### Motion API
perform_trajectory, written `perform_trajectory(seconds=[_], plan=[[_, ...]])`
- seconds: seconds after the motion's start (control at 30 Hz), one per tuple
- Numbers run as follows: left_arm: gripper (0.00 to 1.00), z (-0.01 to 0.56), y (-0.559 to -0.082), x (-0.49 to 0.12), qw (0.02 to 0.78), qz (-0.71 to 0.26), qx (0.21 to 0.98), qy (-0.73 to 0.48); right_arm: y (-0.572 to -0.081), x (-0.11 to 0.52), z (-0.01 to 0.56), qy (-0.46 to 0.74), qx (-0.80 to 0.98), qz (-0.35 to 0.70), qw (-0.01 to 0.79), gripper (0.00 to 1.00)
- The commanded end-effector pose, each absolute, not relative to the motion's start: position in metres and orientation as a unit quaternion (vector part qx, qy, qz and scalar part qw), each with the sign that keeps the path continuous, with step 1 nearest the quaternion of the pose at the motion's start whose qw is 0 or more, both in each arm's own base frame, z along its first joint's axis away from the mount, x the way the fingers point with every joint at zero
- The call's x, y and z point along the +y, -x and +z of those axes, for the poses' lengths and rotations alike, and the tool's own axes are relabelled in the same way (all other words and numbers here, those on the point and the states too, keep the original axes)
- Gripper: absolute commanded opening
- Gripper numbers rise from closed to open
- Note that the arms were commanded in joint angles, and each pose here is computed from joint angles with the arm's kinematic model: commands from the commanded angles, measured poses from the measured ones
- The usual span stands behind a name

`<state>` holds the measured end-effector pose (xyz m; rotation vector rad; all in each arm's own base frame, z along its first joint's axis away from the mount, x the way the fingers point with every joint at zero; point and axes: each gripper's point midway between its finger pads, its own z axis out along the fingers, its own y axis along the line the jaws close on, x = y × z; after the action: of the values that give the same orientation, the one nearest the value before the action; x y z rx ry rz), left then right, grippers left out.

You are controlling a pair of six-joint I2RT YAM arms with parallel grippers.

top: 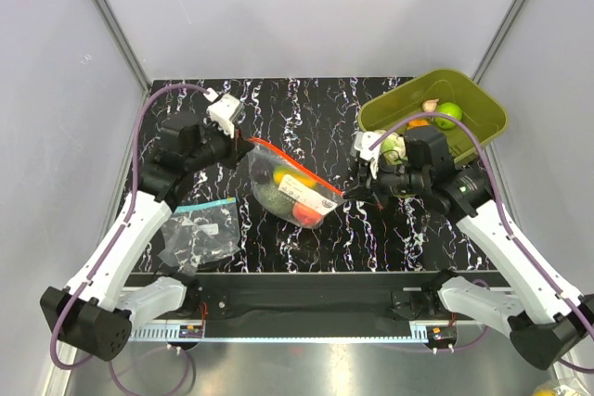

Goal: Place the food in the zip-top bag and seal the zipper
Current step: Zip the zipper food storage bag at the center of the board, then place the zipper food storage bag at the center of the board.

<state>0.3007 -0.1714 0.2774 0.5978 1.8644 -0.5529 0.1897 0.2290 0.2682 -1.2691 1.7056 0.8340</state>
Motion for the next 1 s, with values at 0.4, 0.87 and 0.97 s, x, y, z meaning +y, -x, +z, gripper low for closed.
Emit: perform_trajectory(seconds=[0.4, 0.87, 0.97], plan=[[0.00, 0.332, -0.366, -0.310, 0.539, -0.367, 0.681, -0.333, -0.210, 0.194, 0.259, 0.286, 0.805, 0.285, 0.435, 0.00], [0.00, 0.323, -0.414, -0.383, 0.501, -0.404, 0.704, -0.302, -0.282, 0.104, 0.233, 0.041, 0.885, 0.156, 0.437, 0.00], [0.01, 0.315, -0.412, -0.386, 0.493, -0.408, 0.709, -0.297, -0.297, 0.097, 0.236, 0.012, 0.886, 0.157, 0.437, 0.00]])
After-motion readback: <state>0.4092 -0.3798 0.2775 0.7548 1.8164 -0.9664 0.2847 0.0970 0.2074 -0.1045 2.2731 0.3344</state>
